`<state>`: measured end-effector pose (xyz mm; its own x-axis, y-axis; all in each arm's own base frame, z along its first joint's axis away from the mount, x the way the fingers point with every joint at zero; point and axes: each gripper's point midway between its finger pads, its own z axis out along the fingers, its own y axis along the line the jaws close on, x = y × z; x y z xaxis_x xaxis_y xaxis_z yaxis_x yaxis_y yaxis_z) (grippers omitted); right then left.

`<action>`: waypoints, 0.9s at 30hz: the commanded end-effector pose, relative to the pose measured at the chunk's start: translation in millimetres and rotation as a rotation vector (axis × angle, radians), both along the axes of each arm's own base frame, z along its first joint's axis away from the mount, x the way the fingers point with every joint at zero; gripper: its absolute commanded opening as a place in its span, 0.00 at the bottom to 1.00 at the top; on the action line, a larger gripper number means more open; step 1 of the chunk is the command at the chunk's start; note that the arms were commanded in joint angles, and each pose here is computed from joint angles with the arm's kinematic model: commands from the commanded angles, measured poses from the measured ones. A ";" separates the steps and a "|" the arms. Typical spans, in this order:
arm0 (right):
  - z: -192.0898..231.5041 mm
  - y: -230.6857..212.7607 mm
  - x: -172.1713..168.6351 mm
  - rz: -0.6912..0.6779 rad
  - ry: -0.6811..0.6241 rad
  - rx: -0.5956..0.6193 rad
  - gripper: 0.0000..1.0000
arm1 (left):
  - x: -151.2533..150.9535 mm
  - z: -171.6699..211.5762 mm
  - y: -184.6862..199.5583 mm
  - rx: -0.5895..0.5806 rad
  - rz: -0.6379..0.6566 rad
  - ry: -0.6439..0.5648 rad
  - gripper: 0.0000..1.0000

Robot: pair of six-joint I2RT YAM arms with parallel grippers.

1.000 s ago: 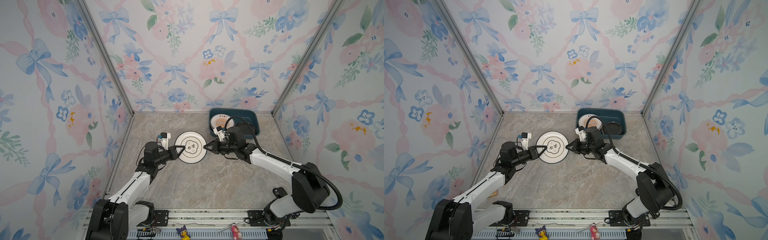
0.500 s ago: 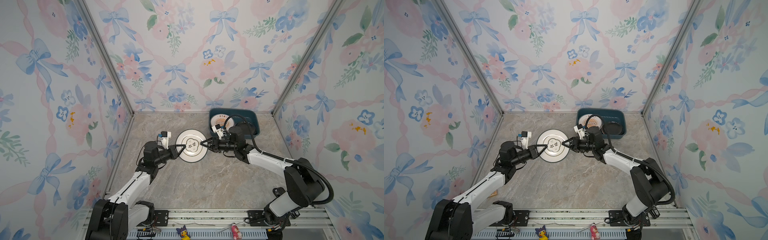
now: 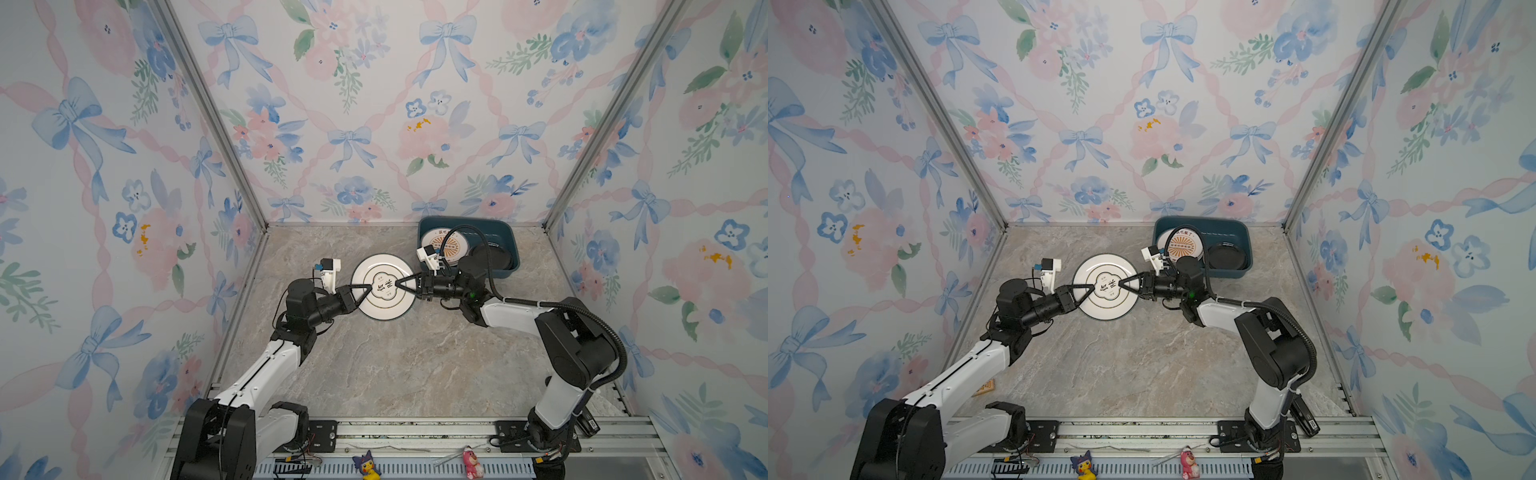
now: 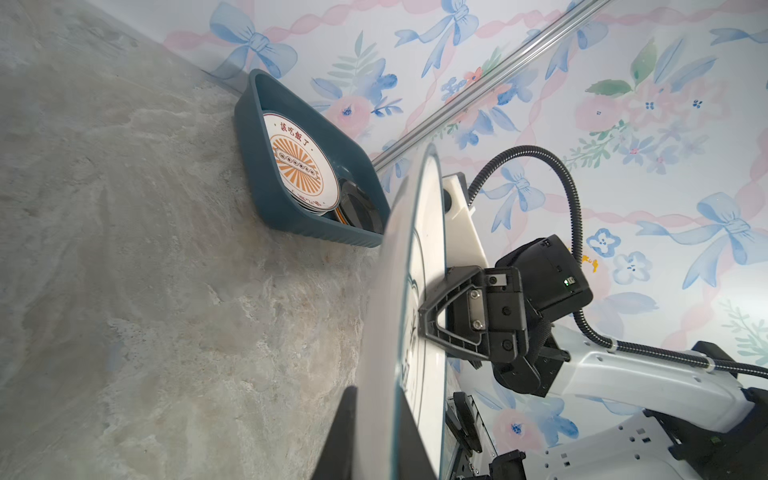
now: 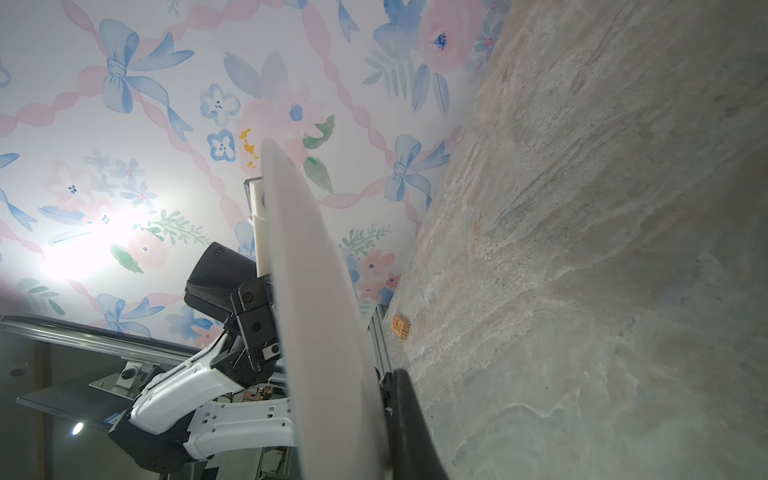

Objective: Place the plates into the plastic bin on the countertop
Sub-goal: 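Hold the upright white plate between both grippers, then carry the white plate into the bin with the right gripper while the left releases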

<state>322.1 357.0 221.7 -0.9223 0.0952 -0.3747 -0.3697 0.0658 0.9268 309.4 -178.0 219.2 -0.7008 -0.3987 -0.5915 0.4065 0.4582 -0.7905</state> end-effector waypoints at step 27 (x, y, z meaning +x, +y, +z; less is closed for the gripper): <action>19.8 -166.3 97.8 -0.463 0.059 -0.508 0.00 | -3.7 -30.9 -9.9 0.104 -0.047 -0.016 0.98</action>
